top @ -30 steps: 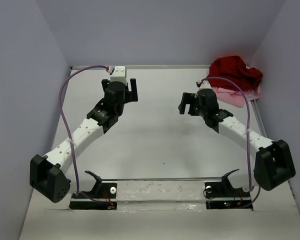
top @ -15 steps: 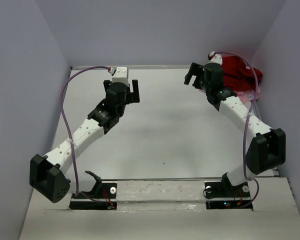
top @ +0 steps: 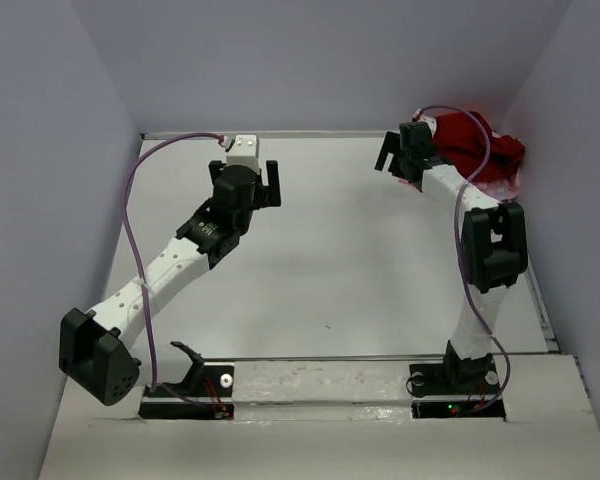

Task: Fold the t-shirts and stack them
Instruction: Pick up the crumpled T-shirt from the corner of the board.

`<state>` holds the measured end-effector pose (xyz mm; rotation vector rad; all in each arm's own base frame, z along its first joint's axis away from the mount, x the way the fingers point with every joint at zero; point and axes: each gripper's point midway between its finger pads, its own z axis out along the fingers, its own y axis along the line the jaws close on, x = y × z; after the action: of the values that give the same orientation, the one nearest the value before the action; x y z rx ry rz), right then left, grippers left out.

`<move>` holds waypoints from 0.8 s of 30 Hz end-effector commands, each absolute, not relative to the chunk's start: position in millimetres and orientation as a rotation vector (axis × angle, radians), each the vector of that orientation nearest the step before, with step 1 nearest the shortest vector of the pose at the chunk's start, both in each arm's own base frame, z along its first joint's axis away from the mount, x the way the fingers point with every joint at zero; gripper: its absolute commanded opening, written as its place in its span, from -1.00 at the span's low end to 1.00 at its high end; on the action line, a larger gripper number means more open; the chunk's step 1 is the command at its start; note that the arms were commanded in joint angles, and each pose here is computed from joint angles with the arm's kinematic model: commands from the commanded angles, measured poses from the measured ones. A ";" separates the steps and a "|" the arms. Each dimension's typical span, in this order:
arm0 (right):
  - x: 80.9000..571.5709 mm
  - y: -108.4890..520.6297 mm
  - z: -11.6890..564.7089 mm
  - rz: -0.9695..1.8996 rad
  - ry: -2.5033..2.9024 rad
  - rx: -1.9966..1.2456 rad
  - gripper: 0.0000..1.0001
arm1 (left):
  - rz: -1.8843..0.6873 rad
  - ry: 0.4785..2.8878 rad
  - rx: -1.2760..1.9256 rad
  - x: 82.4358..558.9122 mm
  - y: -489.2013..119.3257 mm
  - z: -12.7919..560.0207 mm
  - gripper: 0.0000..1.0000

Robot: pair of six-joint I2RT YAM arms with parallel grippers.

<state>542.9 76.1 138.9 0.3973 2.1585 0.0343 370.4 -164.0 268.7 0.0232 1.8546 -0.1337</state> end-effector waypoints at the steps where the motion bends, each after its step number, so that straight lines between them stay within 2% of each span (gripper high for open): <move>1: 559.1 67.9 213.2 0.013 1.864 0.239 0.96 | -0.178 1.785 0.005 368.3 -165.9 298.2 0.90; 7: 574.1 11.1 199.6 0.048 1.870 0.373 0.94 | -0.189 1.780 0.008 367.8 -167.6 300.4 0.90; 12: 587.8 -8.3 170.9 -0.091 1.941 0.326 0.94 | -0.192 1.795 0.017 364.6 -167.4 299.8 0.90; 14: 592.8 -34.1 151.4 -0.189 1.963 0.373 0.94 | -0.192 1.795 0.016 364.5 -166.9 299.6 0.90; 24: 621.1 -66.8 108.9 -0.267 2.045 0.425 0.93 | -0.189 1.764 -0.005 359.9 -160.0 310.9 0.91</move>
<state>606.0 -43.4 83.8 0.4060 2.1040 -0.2023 364.5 -162.2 272.1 0.0307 1.8577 -0.1429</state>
